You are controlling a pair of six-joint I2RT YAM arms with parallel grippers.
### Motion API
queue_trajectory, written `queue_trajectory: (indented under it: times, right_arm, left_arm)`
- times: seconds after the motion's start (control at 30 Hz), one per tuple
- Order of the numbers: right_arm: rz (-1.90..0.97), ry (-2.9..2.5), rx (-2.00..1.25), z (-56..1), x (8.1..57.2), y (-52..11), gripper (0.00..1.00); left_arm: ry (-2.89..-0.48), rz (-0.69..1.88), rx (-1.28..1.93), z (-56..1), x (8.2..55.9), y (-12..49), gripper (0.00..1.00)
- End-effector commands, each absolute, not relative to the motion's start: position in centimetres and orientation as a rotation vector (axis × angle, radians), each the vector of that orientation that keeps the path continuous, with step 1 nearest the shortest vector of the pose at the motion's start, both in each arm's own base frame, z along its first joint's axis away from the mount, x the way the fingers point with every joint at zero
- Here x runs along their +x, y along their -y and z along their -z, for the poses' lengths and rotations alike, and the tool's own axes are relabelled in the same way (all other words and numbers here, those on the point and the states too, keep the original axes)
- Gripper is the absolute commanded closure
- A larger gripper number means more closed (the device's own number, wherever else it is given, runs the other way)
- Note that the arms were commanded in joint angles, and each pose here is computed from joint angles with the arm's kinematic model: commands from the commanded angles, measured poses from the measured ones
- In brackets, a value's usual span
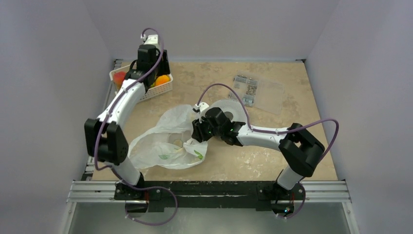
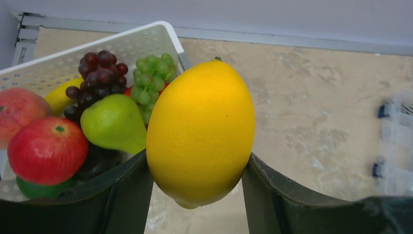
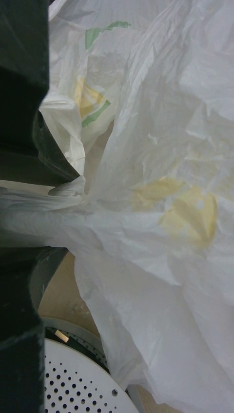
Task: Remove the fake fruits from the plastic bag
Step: Place the fake fruit in the bin.
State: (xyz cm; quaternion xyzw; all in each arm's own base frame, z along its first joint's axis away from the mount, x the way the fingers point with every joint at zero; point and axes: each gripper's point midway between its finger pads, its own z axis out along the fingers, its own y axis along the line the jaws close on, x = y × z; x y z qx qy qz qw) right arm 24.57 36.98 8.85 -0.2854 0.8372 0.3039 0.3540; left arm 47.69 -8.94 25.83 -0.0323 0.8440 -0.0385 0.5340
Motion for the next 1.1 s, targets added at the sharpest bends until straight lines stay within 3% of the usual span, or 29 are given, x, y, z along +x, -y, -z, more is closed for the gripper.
queue_trajectory:
  times: [0.0, 0.37, 0.53, 0.67, 0.7, 0.97, 1.07]
  right_arm:
    - [-0.827, -2.065, -0.756, -12.4, 24.9, -37.9, 0.61]
    - [-0.862, -2.028, -0.753, -14.2, 24.5, -37.9, 0.4]
    - [-0.871, -2.008, -0.754, -15.2, 24.1, -37.5, 0.33]
    - [-0.861, -1.995, -0.735, -16.1, 24.2, -37.0, 0.31]
    - [-0.859, -1.99, -0.731, -16.3, 24.2, -37.0, 0.3]
    - [-0.836, -1.983, -0.706, -17.8, 24.2, -36.1, 0.16]
    - [-0.812, -1.982, -0.678, -18.7, 24.5, -35.6, 0.11]
  left_arm:
    - [-1.965, 0.036, -0.107, -26.9, 53.7, 6.8, 1.0]
    - [-2.175, 0.003, -0.119, -17.7, 58.8, 6.2, 1.0]
    - [-2.239, -0.062, -0.191, -15.4, 58.4, 5.0, 0.84]
    - [-2.278, -0.075, -0.235, -14.6, 58.4, 4.3, 0.79]
    - [-2.288, -0.076, -0.24, -14.5, 58.3, 4.1, 0.76]
    - [-2.279, -0.051, -0.26, -16.6, 57.4, 3.7, 0.11]
    - [-2.245, -0.031, -0.241, -19.1, 56.8, 3.8, 0.01]
